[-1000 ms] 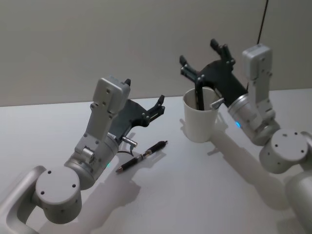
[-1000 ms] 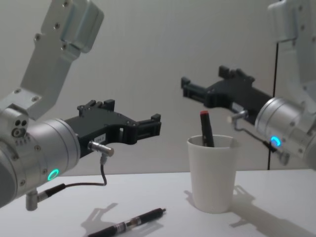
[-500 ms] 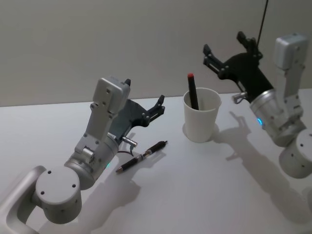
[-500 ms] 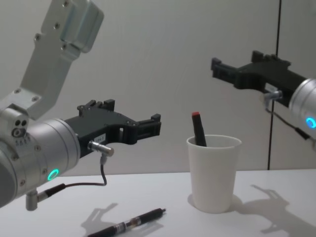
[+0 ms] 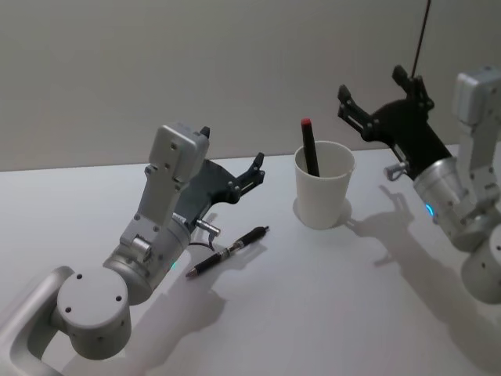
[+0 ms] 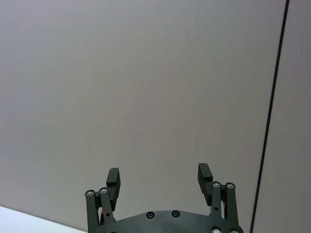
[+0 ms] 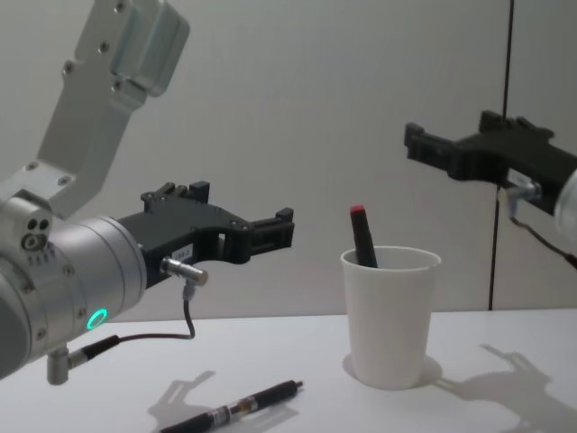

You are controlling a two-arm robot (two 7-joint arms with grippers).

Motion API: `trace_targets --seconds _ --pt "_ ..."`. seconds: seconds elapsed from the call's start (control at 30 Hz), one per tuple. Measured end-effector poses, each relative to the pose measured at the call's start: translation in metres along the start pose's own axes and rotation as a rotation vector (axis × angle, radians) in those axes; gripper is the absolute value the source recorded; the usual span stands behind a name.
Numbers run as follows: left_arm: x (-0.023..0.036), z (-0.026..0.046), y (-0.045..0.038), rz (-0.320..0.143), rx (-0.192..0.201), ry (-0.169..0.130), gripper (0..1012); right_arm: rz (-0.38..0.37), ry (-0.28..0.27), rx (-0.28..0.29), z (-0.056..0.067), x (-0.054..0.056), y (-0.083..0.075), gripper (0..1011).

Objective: Place the pen into the pen holder.

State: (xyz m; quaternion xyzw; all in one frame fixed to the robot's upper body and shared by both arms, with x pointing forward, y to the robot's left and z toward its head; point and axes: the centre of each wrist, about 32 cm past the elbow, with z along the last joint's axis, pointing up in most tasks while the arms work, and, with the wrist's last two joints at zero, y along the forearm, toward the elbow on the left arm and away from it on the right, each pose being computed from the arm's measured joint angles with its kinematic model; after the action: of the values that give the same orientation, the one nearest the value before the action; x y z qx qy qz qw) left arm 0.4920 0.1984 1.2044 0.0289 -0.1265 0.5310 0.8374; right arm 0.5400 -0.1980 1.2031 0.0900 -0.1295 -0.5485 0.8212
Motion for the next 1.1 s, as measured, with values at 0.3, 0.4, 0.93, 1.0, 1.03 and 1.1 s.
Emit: trace_targets --seconds 0.3,0.4,0.93,1.0,1.03,1.1 --pt "0.0000 0.0000 0.0000 0.000 0.000 0.000 1001 -0.022 0.017 -0.055 0.001 0.003 -0.026 1001" --pt "0.0000 0.0000 0.0000 0.000 0.000 0.000 1001 -0.030 0.024 -0.082 0.001 0.003 -0.038 1001" --pt "0.0000 0.0000 0.0000 0.000 0.000 0.000 1001 -0.049 0.052 -0.191 0.011 0.002 -0.085 1001" --pt "0.0000 0.0000 0.0000 0.000 0.000 0.000 1001 -0.050 0.056 -0.205 0.013 0.001 -0.091 1001" --pt "0.0000 0.0000 0.0000 0.000 0.000 0.000 1001 -0.050 0.056 -0.205 0.013 0.001 -0.091 1001" --pt "0.0000 0.0000 0.0000 0.000 0.000 0.000 1001 -0.050 0.059 -0.217 0.014 0.001 -0.096 1001"
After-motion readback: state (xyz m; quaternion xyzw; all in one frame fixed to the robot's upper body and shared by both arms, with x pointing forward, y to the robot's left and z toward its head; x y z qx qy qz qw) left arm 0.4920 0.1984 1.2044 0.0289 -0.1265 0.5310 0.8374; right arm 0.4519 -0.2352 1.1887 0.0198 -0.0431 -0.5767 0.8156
